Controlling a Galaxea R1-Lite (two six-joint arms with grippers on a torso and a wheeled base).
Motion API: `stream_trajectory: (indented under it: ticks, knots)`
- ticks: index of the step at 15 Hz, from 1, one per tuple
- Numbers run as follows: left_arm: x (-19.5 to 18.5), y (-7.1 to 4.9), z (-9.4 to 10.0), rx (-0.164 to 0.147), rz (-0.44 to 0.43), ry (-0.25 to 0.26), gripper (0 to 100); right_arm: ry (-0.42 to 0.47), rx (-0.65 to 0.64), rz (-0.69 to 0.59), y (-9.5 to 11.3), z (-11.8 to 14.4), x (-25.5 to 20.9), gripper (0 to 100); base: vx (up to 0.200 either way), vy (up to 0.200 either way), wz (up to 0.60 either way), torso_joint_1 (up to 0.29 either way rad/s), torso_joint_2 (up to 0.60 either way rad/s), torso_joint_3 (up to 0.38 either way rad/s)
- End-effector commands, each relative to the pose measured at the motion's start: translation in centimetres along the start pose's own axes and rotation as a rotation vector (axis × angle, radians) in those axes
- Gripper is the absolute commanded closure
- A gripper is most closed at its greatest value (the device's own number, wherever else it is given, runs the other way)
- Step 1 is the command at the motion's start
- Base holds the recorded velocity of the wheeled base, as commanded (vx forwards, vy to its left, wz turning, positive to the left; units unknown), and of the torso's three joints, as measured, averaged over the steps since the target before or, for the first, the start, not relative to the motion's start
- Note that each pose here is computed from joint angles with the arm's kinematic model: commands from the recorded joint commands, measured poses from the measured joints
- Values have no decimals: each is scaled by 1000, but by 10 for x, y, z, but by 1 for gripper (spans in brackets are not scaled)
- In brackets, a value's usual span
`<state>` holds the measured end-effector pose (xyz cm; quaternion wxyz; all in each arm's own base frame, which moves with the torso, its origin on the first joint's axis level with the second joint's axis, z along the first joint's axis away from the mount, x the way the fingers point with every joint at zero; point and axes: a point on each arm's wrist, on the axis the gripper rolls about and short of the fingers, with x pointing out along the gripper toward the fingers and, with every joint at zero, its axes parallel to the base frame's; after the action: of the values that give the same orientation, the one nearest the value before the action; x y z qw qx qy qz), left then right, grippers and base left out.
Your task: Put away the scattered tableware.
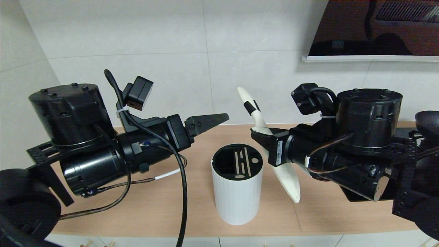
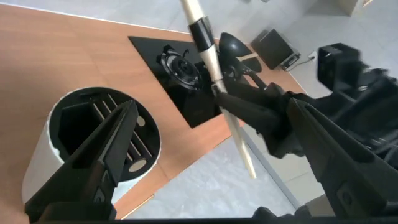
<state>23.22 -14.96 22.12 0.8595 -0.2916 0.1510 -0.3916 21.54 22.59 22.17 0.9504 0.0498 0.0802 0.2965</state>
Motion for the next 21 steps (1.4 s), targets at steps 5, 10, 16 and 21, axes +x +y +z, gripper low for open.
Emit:
stream_trajectory:
  ticks: [5,10,16,21]
  knots:
    - [25,-6,-5,2,97,-73,0,26,0,95,28,-9,-10,100,0,0,0,0,0,0]
    - [28,-8,-9,-23,87,-61,0,45,-9,131,40,-15,-12,100,0,0,0,0,0,0]
    - [36,-7,-14,-58,65,-73,0,47,12,133,43,-15,-8,100,0,0,0,0,0,0]
    - [38,-6,-16,-74,63,-72,0,49,16,133,43,-16,-7,100,0,0,0,0,0,0]
